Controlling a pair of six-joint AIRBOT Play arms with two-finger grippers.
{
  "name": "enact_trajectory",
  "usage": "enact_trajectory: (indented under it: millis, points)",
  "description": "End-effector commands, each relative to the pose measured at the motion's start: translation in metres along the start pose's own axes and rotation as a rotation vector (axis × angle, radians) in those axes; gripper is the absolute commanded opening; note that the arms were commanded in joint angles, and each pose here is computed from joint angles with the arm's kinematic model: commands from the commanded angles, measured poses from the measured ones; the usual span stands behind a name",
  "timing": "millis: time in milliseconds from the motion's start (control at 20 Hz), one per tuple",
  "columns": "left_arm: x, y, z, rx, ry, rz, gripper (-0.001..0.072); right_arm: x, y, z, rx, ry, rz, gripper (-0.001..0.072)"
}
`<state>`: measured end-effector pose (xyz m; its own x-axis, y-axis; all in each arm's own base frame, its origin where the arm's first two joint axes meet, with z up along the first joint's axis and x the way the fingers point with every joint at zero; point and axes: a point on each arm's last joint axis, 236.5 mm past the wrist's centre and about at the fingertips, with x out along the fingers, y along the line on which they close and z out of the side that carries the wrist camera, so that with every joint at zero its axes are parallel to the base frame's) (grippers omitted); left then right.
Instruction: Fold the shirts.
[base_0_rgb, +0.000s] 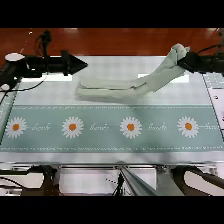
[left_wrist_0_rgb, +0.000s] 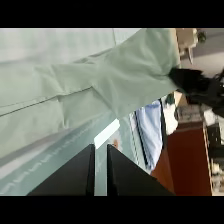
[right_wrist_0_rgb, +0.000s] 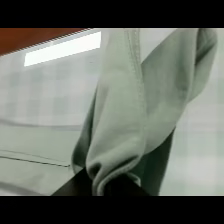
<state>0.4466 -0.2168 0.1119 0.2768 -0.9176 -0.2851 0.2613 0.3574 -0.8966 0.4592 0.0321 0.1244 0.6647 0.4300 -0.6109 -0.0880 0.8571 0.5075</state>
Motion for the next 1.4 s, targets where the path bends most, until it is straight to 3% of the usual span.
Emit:
enact_trajectory:
  millis: [0,150,250,450,700,1100,1350]
  points:
    - [0.056,-0.020,-0.034,0.027,0.082,-0.018,0.0113,-0.058,0.025,-0.019,-0.103,0.043,-0.065,0.0045]
    - [0.115,-0.032,-0.078,0.050,0.165,-0.017,0.0109,-0.090,0.044,-0.032,-0.200,0.045,-0.137,0.0045]
    - [0.145,-0.033,-0.112,0.048,0.234,-0.018,0.0034,-0.101,0.067,-0.040,-0.214,0.037,-0.121,0.0045]
    - [0.189,-0.022,-0.171,0.014,0.352,-0.008,0.0034,-0.111,0.099,-0.061,-0.206,0.060,-0.099,0.0045]
    - [0.225,-0.025,-0.211,-0.129,0.395,-0.100,0.0026,-0.115,0.123,-0.096,-0.265,0.148,-0.100,0.0045]
    - [0.251,-0.031,-0.294,-0.209,0.554,-0.086,0.0024,-0.129,0.144,-0.089,-0.278,0.053,-0.081,0.0045]
    - [0.254,-0.035,-0.264,-0.212,0.459,-0.116,0.0022,-0.131,0.141,-0.089,-0.278,0.054,-0.094,0.0045]
